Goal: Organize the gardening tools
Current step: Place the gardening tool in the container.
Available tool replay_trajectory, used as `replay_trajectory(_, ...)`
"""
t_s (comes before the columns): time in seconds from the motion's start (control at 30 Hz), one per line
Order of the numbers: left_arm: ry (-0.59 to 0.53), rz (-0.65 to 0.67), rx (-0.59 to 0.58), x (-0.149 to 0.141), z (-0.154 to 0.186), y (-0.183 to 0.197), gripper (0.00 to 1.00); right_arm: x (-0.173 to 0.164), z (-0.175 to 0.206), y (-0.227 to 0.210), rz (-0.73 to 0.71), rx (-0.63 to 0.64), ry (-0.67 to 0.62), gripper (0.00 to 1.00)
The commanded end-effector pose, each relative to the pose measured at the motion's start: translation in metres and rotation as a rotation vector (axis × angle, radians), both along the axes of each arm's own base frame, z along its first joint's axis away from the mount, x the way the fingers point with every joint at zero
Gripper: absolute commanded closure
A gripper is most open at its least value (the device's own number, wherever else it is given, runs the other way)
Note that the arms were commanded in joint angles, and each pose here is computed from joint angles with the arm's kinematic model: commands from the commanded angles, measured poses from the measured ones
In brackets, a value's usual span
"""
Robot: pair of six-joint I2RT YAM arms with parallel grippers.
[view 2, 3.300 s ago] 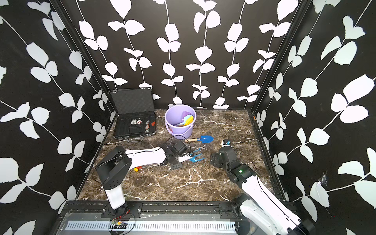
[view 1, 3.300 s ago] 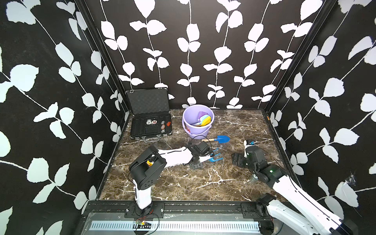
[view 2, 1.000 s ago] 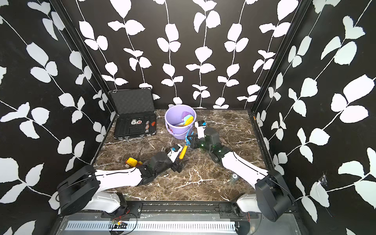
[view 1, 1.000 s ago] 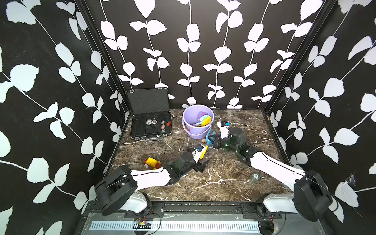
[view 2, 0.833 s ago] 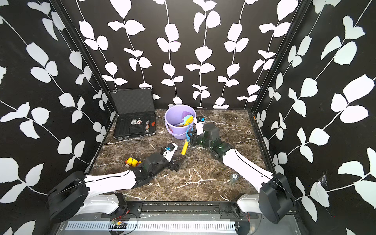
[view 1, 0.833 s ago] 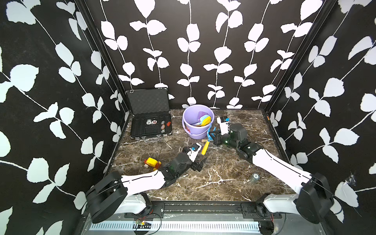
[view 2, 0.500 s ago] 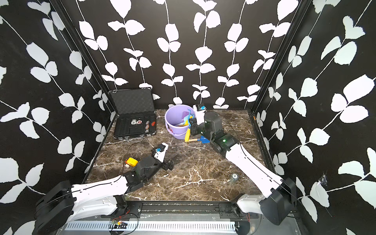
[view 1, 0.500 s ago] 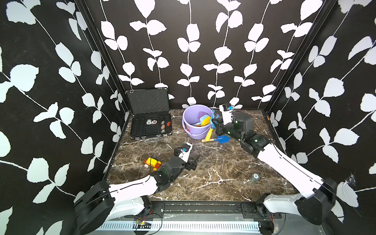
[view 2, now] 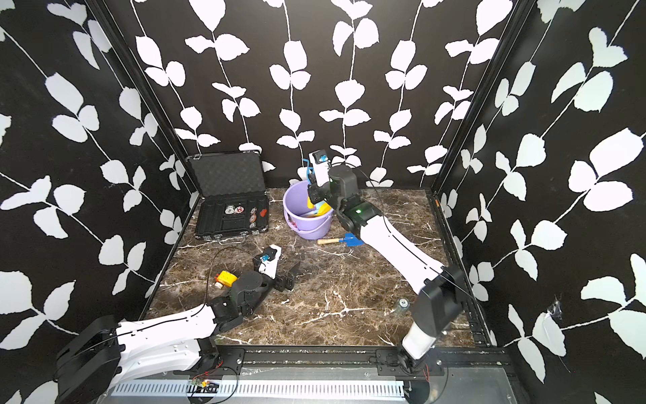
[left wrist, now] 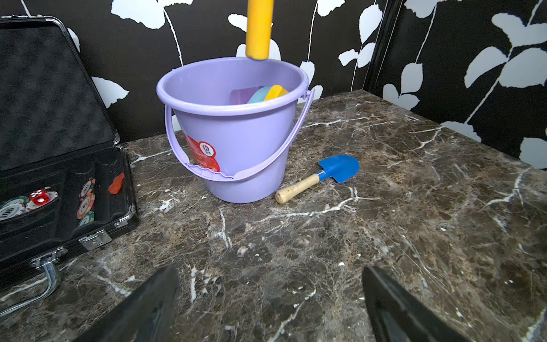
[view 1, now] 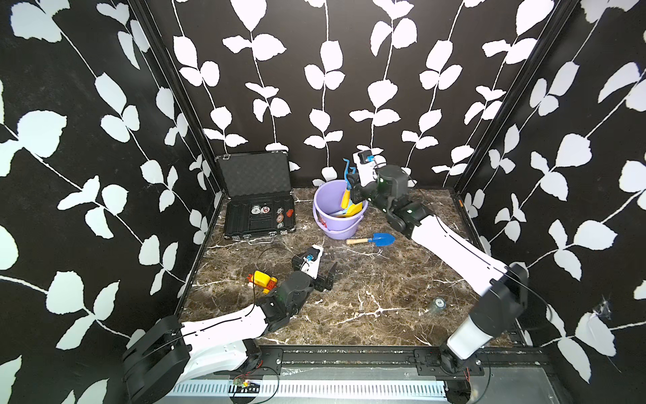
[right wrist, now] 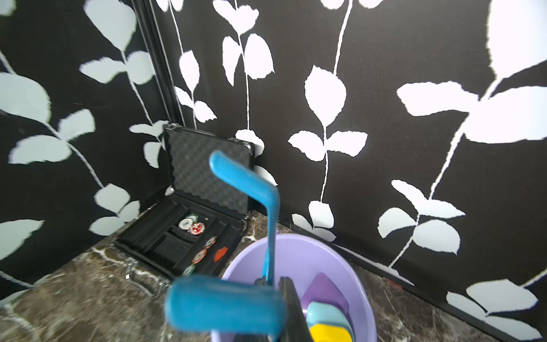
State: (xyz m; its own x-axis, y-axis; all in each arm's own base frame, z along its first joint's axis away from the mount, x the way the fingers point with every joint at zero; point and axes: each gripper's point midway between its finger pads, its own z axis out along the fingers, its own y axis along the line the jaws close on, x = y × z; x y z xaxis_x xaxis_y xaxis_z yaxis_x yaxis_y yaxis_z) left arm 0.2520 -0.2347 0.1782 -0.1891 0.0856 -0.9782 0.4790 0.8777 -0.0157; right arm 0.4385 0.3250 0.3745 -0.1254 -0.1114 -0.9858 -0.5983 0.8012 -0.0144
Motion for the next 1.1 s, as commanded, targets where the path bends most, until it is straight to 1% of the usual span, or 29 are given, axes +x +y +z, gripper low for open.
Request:
replay_trajectory(0.0,-0.002,0.026,-0.007,-0.001,-0.001,0.008,0.01,0.018,0.014,0.011,-0.02,0.003,-0.072,1.0)
replay_trajectory(0.17,-0.007,0.022,-0.01,-0.003,0.001,0.009,0.01,0.048,-0.022,0.026,-0.031,-0.04,-0.03,1.0)
replay_trajectory(0.3,-0.008,0.026,-0.01,-0.004,0.0,0.012,0.01,0.063,-0.051,0.031,-0.037,-0.067,0.02,1.0)
replay_trajectory(0.43,-0.01,0.026,-0.012,-0.005,0.0,0.013,0.01,0.072,-0.082,0.031,-0.036,-0.064,0.077,1.0)
replay_trajectory(0.67,-0.005,0.025,-0.009,-0.005,-0.001,0.013,0.01,0.075,-0.129,0.023,-0.034,-0.061,0.172,1.0)
replay_trajectory(0.8,-0.003,0.018,-0.008,-0.005,-0.001,0.01,0.01,0.074,-0.145,0.017,-0.038,-0.039,0.213,0.91)
replay_trajectory(0.97,0.008,0.011,0.002,-0.003,-0.003,0.007,0.01,0.069,-0.16,0.011,-0.029,-0.024,0.251,0.83)
replay_trajectory(1.03,0.012,0.009,0.009,-0.003,-0.004,0.005,0.01,0.068,-0.162,0.009,-0.029,-0.021,0.257,0.77)
replay_trajectory(1.07,0.013,0.009,0.011,-0.002,-0.004,0.004,0.01,0.067,-0.164,0.008,-0.026,-0.023,0.264,0.72)
